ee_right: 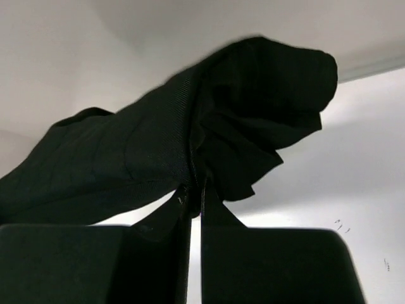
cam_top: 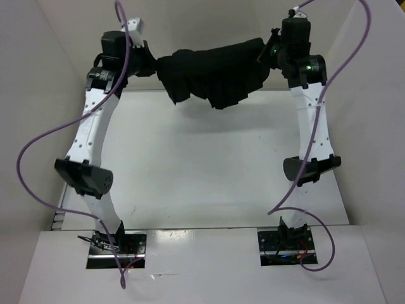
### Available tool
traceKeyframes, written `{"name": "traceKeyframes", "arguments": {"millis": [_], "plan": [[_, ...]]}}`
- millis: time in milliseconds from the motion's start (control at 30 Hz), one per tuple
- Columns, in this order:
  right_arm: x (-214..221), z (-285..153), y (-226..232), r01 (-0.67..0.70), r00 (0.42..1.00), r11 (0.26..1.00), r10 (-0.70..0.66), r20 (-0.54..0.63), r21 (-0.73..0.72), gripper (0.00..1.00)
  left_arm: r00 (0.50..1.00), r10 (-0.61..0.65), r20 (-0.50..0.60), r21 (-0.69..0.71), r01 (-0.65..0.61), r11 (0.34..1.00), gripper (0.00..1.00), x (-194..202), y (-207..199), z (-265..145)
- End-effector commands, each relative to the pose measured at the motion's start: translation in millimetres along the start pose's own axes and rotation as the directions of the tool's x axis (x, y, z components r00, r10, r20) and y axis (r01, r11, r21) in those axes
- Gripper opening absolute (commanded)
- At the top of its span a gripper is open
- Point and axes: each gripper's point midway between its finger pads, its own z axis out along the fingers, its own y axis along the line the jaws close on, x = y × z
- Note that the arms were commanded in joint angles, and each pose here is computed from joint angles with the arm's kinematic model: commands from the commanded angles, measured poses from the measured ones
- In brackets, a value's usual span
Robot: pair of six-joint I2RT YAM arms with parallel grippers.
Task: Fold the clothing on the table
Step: Fold the skirt
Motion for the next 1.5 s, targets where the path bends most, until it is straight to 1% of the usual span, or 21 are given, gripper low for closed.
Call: {"name": "traceKeyframes", "arguments": {"millis": [0,100,133,200,233,267,300,367,400,500,700,867,1000,1033,1067,1100,1167,1200,1300,1433,1467], "plan": [[-7.1,-25.0,-34.1,0.039,0.999,0.992,-0.039,0.002,0.123,0.0,0.998,0.04,0.057,-0.079,-0.035,0.996,0.0,-13.4,16.2,-41.5],[48.7,-11.2,-45.5,0.071,0.983,0.989,-0.047,-0.179,0.132,0.0,0.998,-0.008,-0.064,-0.079,0.003,0.997,0.0,33.8,23.1,-38.6],[98.1,0.3,-58.5,0.104,0.95,0.98,-0.046,-0.31,0.171,0.0,0.982,-0.041,-0.184,-0.097,0.023,0.995,0.0,82.5,35.2,-30.9],[143.3,-10.9,-70.8,0.13,0.911,0.971,-0.038,-0.411,0.198,0.0,0.956,-0.078,-0.284,-0.075,0.059,0.995,0.0,126.9,35.2,-37.1],[208.5,-13.8,-98.0,0.186,0.833,0.955,-0.028,-0.552,0.232,0.0,0.935,-0.104,-0.338,-0.08,0.082,0.993,0.0,152.8,37.5,-41.2],[232.1,-18.8,-94.2,0.178,0.82,0.961,-0.025,-0.571,0.214,0.0,0.897,-0.133,-0.421,-0.098,0.101,0.99,0.0,199.7,44.6,-52.4],[246.4,-37.6,-92.5,0.157,0.806,0.97,-0.017,-0.592,0.186,0.0,0.876,-0.154,-0.457,-0.097,0.123,0.988,0.0,221.6,44.6,-59.7],[319.7,-75.7,-108.5,0.147,0.657,0.971,0.046,-0.752,0.187,0.0,0.849,-0.181,-0.496,-0.089,0.158,0.983,0.0,249.7,39.4,-83.4],[326.1,-94.8,-106.3,0.126,0.643,0.977,0.054,-0.764,0.174,0.0,0.794,-0.208,-0.572,-0.083,0.197,0.977,0.0,284.1,32.2,-98.4],[357.1,-140.3,-106.4,0.093,0.555,0.979,0.103,-0.825,0.184,0.0,0.768,-0.228,-0.598,-0.07,0.234,0.97,0.0,297.5,17.4,-132.4],[316.9,-135.2,-79.9,0.034,0.641,0.989,0.09,-0.762,0.145,0.0,0.757,-0.195,-0.624,-0.083,0.183,0.98,0.0,303.2,22.3,-139.8],[305.8,-56.2,-73.9,0.051,0.704,0.99,0.056,-0.708,0.129,0.0,0.74,-0.177,-0.649,-0.079,0.166,0.983,0.0,311.1,44.5,-76.3],[246.6,15.2,-72.8,0.028,0.817,0.989,0.06,-0.573,0.144,0.0,0.762,-0.168,-0.625,-0.083,0.15,0.985,0.0,284.1,59.3,-11.0],[227.6,26.6,-77.8,0.02,0.845,0.986,0.072,-0.529,0.167,0.0,0.735,-0.182,-0.653,-0.1,0.155,0.983,0.0,290.8,64.2,2.0],[220.9,39.8,-82.7,0.025,0.851,0.981,0.08,-0.518,0.193,0.0,0.794,-0.171,-0.583,-0.083,0.151,0.985,0.0,248.1,67.4,17.7],[173.8,45.2,-71.0,0.018,0.908,0.983,0.061,-0.414,0.183,0.0,0.804,-0.165,-0.571,-0.077,0.148,0.986,0.0,238.1,67.3,27.4],[136.9,42.7,-68.9,0.015,0.94,0.978,0.057,-0.335,0.209,0.0,0.85,-0.154,-0.503,-0.059,0.144,0.988,0.0,195.8,61.9,28.9],[97.4,35.7,-54.2,-0.005,0.97,0.983,0.05,-0.238,0.186,0.0,0.902,-0.125,-0.413,-0.036,0.121,0.992,0.0,152.3,57.6,30.4],[30.4,8.5,-50.8,-0.011,0.999,0.973,0.021,-0.041,0.231,0.0,0.965,-0.089,-0.248,0.009,0.094,0.995,0.04,70.9,47.9,2.5],[-32.6,-42.2,-48.5,-0.025,0.986,0.963,-0.02,0.165,0.269,0.0,0.996,-0.081,-0.031,0.055,0.083,0.995,0.07,-1.1,31.9,-41.3],[-34.1,-45.0,-48.3,-0.019,0.985,0.963,-0.028,0.169,0.267,0.0,0.994,-0.095,-0.049,0.062,0.098,0.993,0.08,10.8,32.2,-41.2]]}}
